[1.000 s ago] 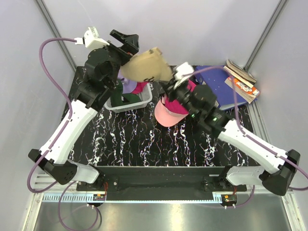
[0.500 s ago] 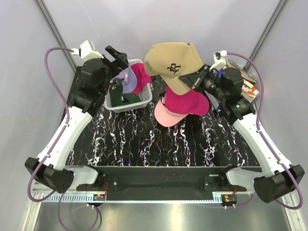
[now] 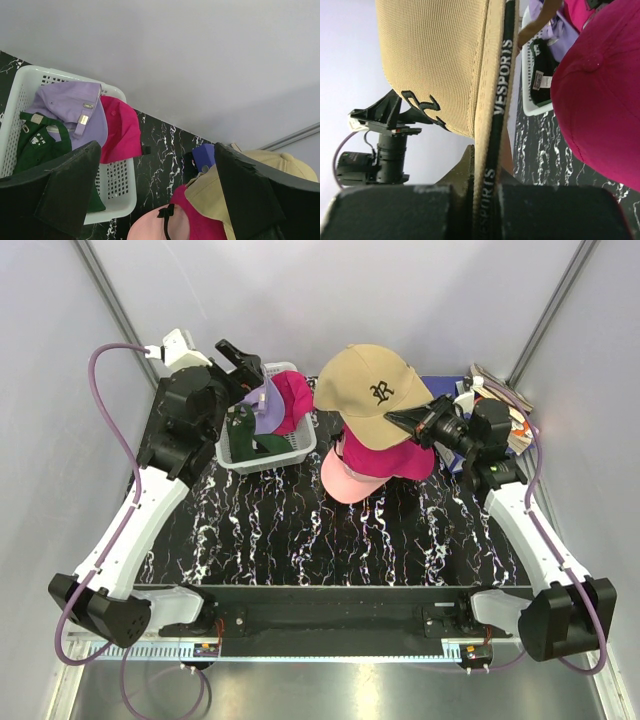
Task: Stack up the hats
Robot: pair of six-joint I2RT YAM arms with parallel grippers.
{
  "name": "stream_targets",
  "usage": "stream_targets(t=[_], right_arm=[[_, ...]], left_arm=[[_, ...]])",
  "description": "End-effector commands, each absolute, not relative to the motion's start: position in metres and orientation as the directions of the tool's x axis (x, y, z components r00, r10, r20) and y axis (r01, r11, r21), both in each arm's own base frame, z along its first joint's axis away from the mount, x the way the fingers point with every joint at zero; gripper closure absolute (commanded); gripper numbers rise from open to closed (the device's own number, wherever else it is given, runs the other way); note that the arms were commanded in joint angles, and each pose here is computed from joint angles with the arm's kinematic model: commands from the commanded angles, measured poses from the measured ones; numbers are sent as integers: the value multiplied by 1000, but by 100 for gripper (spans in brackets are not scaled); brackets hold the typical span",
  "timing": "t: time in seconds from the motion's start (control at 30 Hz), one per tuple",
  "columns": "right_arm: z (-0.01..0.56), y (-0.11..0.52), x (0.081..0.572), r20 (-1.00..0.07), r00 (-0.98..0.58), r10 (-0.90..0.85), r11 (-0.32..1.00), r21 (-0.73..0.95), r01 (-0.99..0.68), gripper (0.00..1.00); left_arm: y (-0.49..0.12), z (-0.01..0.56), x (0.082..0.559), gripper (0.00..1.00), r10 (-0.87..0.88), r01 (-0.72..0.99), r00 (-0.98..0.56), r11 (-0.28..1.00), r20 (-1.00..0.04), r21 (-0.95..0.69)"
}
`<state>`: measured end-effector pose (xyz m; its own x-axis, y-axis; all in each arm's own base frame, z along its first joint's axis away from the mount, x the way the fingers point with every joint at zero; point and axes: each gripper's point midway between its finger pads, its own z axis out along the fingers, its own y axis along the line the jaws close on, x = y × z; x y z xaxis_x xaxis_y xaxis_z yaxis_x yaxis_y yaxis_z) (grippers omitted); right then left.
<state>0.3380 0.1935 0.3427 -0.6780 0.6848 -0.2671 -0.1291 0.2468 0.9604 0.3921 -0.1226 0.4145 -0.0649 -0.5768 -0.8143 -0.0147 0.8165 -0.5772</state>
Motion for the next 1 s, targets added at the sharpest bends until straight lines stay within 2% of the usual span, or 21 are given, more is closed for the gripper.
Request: stream_targets(t=[0.0, 0.6, 0.63, 0.73, 0.97], right_arm=[[359, 190, 332, -213, -709, 672, 160, 977, -142, 100], [320, 186, 313, -107, -813, 572, 175, 984, -7, 100], [307, 185, 309, -67, -821, 567, 180, 983, 44, 100], [294, 179, 300, -38, -822, 569, 178, 981, 78, 100], [278, 164, 299, -44, -801, 597, 198, 976, 94, 100]], left_arm=[[-115, 430, 389, 1, -570, -1, -10, 821, -821, -570], [-105, 419, 385, 1, -545, -35, -4, 838, -838, -545], [-104, 417, 384, 1, -543, -39, -6, 839, -839, -543], [-103, 413, 382, 1, -544, -45, -9, 838, -839, -543], [-98, 404, 374, 1, -548, -56, -15, 836, -837, -546]])
